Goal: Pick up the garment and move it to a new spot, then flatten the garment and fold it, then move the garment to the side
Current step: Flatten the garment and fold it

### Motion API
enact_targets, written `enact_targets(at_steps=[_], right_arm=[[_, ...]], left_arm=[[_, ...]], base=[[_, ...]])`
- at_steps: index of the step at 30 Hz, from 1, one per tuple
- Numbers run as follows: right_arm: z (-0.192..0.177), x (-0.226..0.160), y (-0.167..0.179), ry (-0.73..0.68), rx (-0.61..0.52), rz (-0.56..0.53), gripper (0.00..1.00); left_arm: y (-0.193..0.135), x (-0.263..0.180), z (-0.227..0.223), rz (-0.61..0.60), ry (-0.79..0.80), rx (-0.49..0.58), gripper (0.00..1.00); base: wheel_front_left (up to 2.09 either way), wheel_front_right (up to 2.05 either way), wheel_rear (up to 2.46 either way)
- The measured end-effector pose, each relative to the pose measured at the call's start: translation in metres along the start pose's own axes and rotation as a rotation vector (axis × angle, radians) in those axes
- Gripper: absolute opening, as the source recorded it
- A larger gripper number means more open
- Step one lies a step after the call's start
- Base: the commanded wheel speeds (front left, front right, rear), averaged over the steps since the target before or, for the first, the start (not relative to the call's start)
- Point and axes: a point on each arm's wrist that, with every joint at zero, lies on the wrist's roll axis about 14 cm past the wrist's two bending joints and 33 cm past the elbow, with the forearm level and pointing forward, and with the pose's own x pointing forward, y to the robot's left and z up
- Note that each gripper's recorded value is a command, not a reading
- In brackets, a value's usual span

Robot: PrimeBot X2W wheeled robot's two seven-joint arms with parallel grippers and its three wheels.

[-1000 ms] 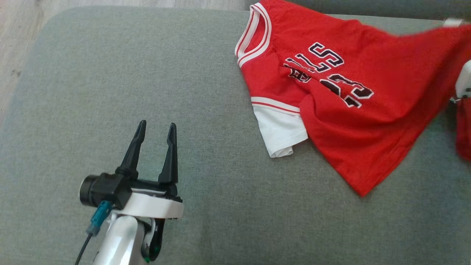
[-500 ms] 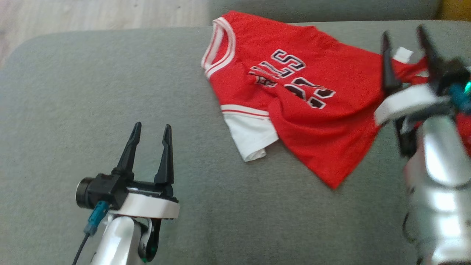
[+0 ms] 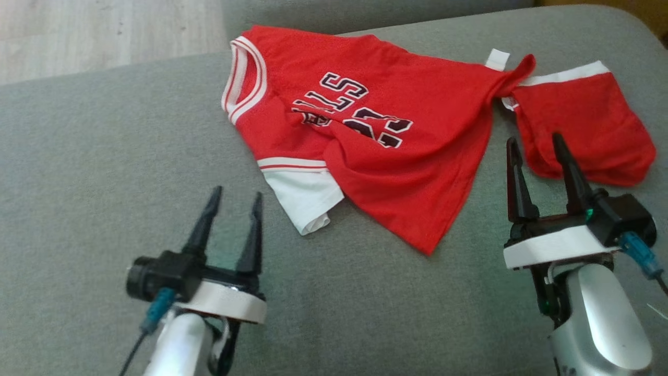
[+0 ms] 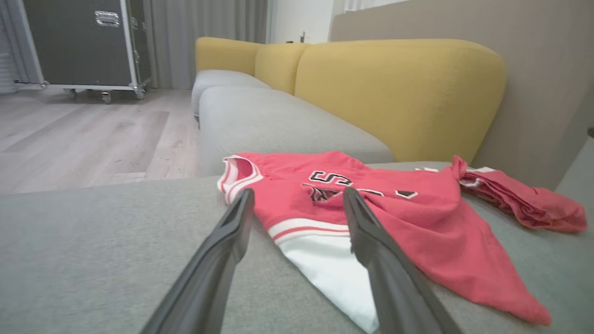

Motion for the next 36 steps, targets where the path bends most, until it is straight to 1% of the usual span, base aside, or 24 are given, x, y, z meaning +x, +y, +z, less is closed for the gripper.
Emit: enact_targets(at_steps=[3, 7, 10, 11, 12, 17, 19, 25, 29, 32, 33, 34, 35, 36], right_arm=[[0.007, -0.001, -0.006, -0.021, -0.004, -0.015, 1.00], [0.006, -0.004, -0.014, -0.017, -0.002, -0.040, 1.00], [0.002, -0.005, -0.019, -0.009, 0.008, -0.055, 1.00], [0.000, -0.004, -0.020, -0.002, 0.009, -0.059, 1.00], [-0.002, -0.004, -0.021, 0.002, 0.009, -0.063, 1.00], [0.000, 0.001, -0.030, -0.008, 0.025, -0.087, 1.00], [0.000, 0.001, -0.033, -0.008, 0.027, -0.096, 1.00], [-0.003, -0.002, -0.040, 0.000, 0.033, -0.116, 1.00], [-0.003, -0.002, -0.040, 0.000, 0.033, -0.118, 1.00], [-0.003, -0.001, -0.040, -0.001, 0.041, -0.116, 1.00], [-0.003, 0.000, -0.039, -0.001, 0.042, -0.114, 1.00], [-0.003, 0.000, -0.038, -0.002, 0.043, -0.112, 1.00], [-0.003, 0.001, -0.037, -0.002, 0.044, -0.109, 1.00], [-0.003, 0.001, -0.036, -0.003, 0.044, -0.106, 1.00]], left_arm=[[-0.023, 0.004, -0.014, -0.079, 0.043, 0.005, 1.00], [-0.066, 0.003, -0.042, -0.227, 0.143, 0.018, 1.00], [-0.082, 0.004, -0.062, -0.297, 0.232, 0.044, 1.00], [-0.077, 0.005, -0.078, -0.287, 0.301, 0.060, 1.00], [-0.074, 0.007, -0.084, -0.273, 0.327, 0.070, 1.00], [-0.059, 0.024, -0.095, -0.204, 0.359, 0.133, 1.00], [-0.055, 0.031, -0.095, -0.190, 0.358, 0.142, 1.00], [-0.053, 0.034, -0.108, -0.192, 0.401, 0.166, 1.00], [-0.054, 0.036, -0.109, -0.206, 0.409, 0.171, 1.00], [-0.050, 0.037, -0.109, -0.191, 0.410, 0.181, 1.00], [-0.048, 0.037, -0.109, -0.185, 0.411, 0.183, 0.85], [-0.046, 0.036, -0.109, -0.177, 0.412, 0.186, 0.38], [-0.044, 0.036, -0.109, -0.170, 0.413, 0.190, 0.00], [-0.042, 0.035, -0.108, -0.161, 0.412, 0.194, 0.00]], base=[[0.00, 0.00, 0.00], [0.00, 0.00, 0.00], [0.00, 0.00, 0.00], [0.00, 0.00, 0.00], [0.00, 0.00, 0.00], [0.00, 0.00, 0.00], [0.00, 0.00, 0.00], [0.00, 0.00, 0.00], [0.00, 0.00, 0.00], [0.00, 0.00, 0.00], [0.00, 0.00, 0.00], [0.00, 0.00, 0.00], [0.00, 0.00, 0.00], [0.00, 0.00, 0.00]])
